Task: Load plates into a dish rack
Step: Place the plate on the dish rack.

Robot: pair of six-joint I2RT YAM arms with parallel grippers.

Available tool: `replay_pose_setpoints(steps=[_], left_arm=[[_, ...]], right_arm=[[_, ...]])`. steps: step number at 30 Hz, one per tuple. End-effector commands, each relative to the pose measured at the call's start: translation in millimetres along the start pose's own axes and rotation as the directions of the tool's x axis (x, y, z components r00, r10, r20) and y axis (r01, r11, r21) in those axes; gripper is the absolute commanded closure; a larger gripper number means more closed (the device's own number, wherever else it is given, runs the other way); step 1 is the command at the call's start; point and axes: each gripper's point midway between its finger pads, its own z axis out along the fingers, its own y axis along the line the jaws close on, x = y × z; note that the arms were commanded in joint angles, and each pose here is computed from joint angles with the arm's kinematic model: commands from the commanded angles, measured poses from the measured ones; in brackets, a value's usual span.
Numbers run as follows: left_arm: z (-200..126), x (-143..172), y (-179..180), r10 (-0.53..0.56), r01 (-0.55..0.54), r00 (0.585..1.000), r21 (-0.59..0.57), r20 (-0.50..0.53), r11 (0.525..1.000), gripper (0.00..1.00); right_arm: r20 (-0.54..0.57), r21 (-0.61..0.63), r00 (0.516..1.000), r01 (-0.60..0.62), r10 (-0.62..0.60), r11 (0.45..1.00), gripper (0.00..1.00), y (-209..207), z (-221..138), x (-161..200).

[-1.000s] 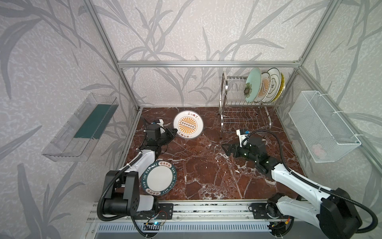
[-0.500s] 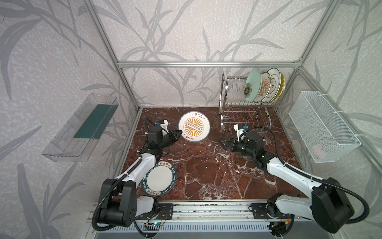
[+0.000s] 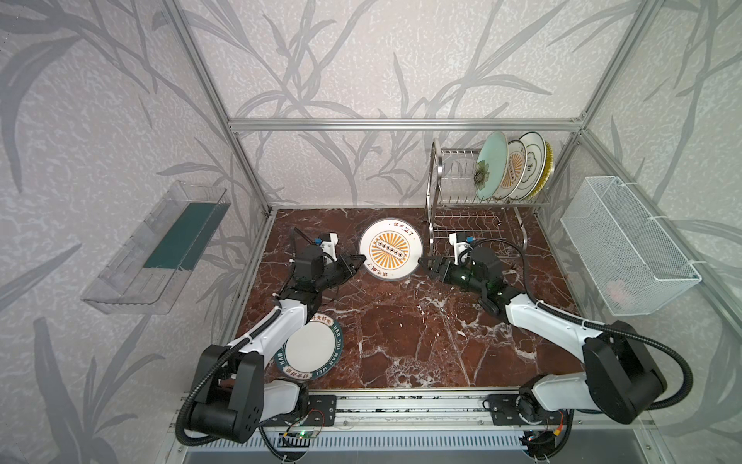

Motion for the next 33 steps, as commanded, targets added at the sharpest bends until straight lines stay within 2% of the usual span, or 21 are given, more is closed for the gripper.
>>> replay_pose_setpoints(steps=[1, 9, 24, 26, 27, 28, 29, 33], left_arm=[[-3.6, -3.8, -38.3, 0.049, -0.051, 0.999, 0.130, 0.018, 0.990, 1.00], [8.8, 10.7, -53.2, 0.053, -0.048, 0.998, 0.193, -0.025, 0.980, 1.00], [23.6, 22.8, -53.5, 0.059, -0.046, 0.996, 0.197, -0.061, 0.979, 1.00], [24.4, 23.8, -54.0, 0.063, -0.049, 0.996, 0.198, -0.065, 0.979, 1.00], [24.6, 24.1, -54.3, 0.064, -0.050, 0.996, 0.198, -0.066, 0.979, 1.00], [25.2, 24.1, -54.8, 0.064, -0.050, 0.996, 0.199, -0.067, 0.979, 1.00], [25.8, 24.6, -54.8, 0.065, -0.050, 0.996, 0.199, -0.068, 0.979, 1.00], [26.8, 26.3, -57.2, 0.070, -0.053, 0.995, 0.204, -0.075, 0.978, 1.00]], right_arm=[[0.045, -0.085, 0.999, 0.008, -0.004, 0.996, 0.24, 22.8, 4.0, -20.1], [0.039, -0.133, 0.999, -0.015, 0.021, 0.991, 0.34, 29.1, 9.8, -21.4], [0.063, -0.165, 0.998, -0.008, 0.019, 0.986, 0.52, 42.0, -2.2, -27.2], [0.067, -0.164, 0.998, -0.006, 0.017, 0.986, 0.62, 42.5, -4.0, -27.5], [0.069, -0.163, 0.997, -0.005, 0.017, 0.987, 0.74, 42.7, -4.9, -28.1], [0.072, -0.160, 0.997, -0.007, 0.019, 0.987, 0.92, 42.0, -5.6, -28.4], [0.073, -0.158, 0.997, -0.006, 0.017, 0.987, 0.96, 42.2, -6.2, -28.1], [0.073, -0.159, 0.997, -0.001, 0.013, 0.987, 1.00, 43.3, -7.5, -28.7]])
